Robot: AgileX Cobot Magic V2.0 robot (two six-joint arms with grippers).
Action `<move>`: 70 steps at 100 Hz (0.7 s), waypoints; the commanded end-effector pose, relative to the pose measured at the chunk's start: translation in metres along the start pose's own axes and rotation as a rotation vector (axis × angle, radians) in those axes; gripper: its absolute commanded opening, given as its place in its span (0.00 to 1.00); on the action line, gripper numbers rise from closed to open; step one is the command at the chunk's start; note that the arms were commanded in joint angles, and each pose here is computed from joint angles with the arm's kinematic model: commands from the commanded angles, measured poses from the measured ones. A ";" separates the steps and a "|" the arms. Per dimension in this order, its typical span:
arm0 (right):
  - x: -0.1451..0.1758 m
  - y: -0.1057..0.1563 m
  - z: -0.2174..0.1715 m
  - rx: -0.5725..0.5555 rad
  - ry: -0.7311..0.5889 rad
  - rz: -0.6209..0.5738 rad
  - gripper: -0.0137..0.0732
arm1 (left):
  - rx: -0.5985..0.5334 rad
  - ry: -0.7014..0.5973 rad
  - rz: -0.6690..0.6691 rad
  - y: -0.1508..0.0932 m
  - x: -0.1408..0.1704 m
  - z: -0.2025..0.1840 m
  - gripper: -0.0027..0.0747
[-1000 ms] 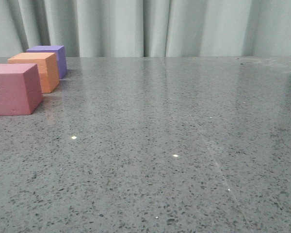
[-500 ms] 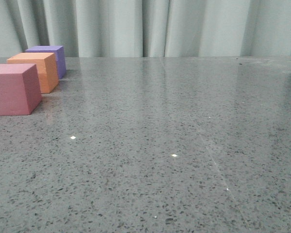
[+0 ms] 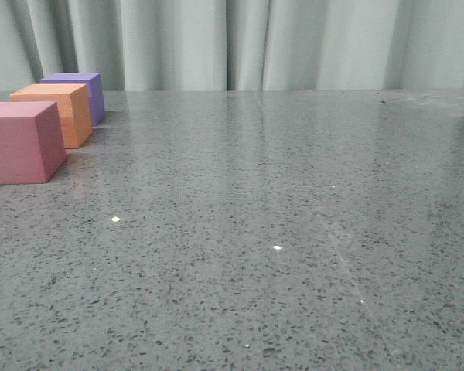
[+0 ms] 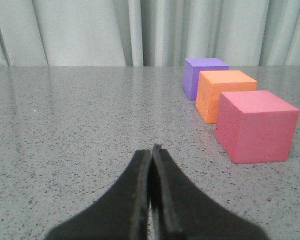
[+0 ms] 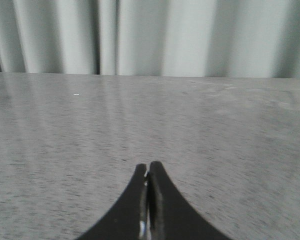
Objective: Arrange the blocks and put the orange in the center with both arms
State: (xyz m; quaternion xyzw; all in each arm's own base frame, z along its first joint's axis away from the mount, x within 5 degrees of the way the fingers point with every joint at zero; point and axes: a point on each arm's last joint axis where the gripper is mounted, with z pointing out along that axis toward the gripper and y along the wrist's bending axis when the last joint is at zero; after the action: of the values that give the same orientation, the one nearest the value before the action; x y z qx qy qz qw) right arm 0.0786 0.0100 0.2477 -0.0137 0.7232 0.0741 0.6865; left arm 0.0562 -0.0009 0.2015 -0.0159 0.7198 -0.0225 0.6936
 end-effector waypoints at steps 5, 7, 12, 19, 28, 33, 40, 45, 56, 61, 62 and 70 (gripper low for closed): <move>-0.003 -0.004 -0.008 0.057 -0.130 -0.020 0.02 | -0.001 -0.104 -0.021 0.000 -0.003 -0.002 0.01; 0.000 -0.005 -0.009 0.065 -0.129 -0.014 0.02 | -0.001 -0.104 -0.021 0.000 -0.003 -0.002 0.01; 0.007 -0.007 -0.012 0.079 -0.139 0.004 0.02 | -0.001 -0.104 -0.021 0.000 -0.003 -0.002 0.01; 0.018 -0.008 -0.014 0.093 -0.140 0.026 0.02 | -0.001 -0.104 -0.021 0.000 -0.003 -0.002 0.01; 0.032 -0.010 -0.016 0.110 -0.139 0.038 0.02 | -0.001 -0.104 -0.021 0.000 -0.003 -0.002 0.01; 0.038 -0.011 -0.018 0.116 -0.156 0.038 0.02 | -0.001 -0.104 -0.021 0.000 -0.003 -0.002 0.01; 0.039 -0.011 -0.022 0.124 -0.162 0.036 0.02 | -0.001 -0.104 -0.021 0.000 -0.003 -0.002 0.01; 0.039 -0.011 -0.024 0.124 -0.181 0.035 0.02 | -0.001 -0.104 -0.021 0.000 -0.003 -0.002 0.01; 0.039 -0.011 -0.024 0.128 -0.179 0.032 0.02 | -0.001 -0.104 -0.021 0.000 -0.003 -0.002 0.01; 0.039 -0.011 -0.024 0.128 -0.179 0.032 0.02 | -0.001 -0.104 -0.021 0.000 -0.003 -0.002 0.01; 0.039 -0.011 -0.024 0.128 -0.179 0.032 0.02 | -0.001 -0.104 -0.021 0.000 -0.003 -0.002 0.01; 0.039 -0.011 -0.024 0.128 -0.179 0.032 0.02 | -0.001 -0.104 -0.021 0.000 -0.003 -0.002 0.01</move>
State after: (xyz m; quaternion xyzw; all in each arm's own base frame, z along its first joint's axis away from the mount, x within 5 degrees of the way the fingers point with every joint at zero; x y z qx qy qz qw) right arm 0.0568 -0.0012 0.1998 0.0511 0.6980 0.0383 0.7132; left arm 0.0562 -0.0009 0.2019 -0.0160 0.7183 -0.0225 0.6952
